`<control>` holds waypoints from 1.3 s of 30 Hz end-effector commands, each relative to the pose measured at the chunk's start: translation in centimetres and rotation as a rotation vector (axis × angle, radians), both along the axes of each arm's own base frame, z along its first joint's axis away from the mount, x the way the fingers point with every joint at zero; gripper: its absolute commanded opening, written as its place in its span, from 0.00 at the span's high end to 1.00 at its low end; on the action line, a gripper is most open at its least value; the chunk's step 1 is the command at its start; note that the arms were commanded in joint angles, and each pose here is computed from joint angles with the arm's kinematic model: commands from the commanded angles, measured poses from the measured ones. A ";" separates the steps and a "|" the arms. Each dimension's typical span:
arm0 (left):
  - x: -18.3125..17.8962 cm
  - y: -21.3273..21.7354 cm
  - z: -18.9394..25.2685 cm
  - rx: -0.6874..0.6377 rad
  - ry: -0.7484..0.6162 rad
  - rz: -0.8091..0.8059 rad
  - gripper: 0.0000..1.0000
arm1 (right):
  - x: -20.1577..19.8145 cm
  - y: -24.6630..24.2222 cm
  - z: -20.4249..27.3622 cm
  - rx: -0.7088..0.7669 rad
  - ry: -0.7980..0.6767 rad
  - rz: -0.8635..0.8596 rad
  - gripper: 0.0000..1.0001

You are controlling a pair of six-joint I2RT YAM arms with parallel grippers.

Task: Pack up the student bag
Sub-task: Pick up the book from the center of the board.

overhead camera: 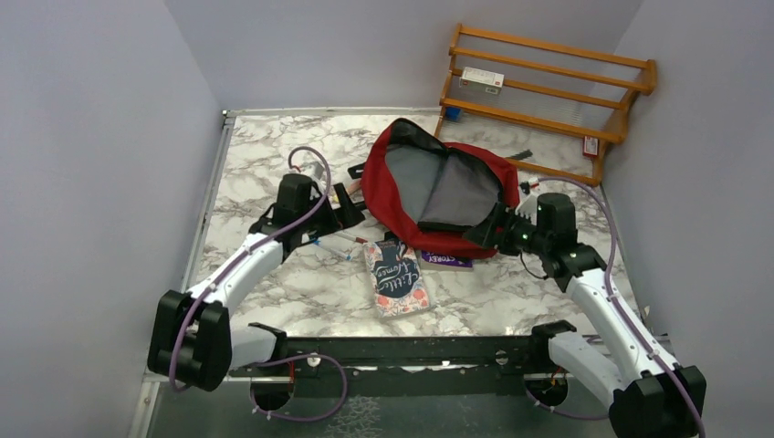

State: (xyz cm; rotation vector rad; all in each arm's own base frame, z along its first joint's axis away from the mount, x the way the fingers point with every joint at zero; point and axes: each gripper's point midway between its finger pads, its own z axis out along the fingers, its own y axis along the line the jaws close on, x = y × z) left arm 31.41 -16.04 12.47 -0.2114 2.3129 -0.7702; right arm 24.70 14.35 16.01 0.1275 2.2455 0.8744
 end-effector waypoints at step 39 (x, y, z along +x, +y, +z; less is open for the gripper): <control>-14.9 -5.1 -13.7 0.077 0.354 -0.061 0.73 | -9.1 10.1 -11.5 -0.061 0.306 0.138 0.22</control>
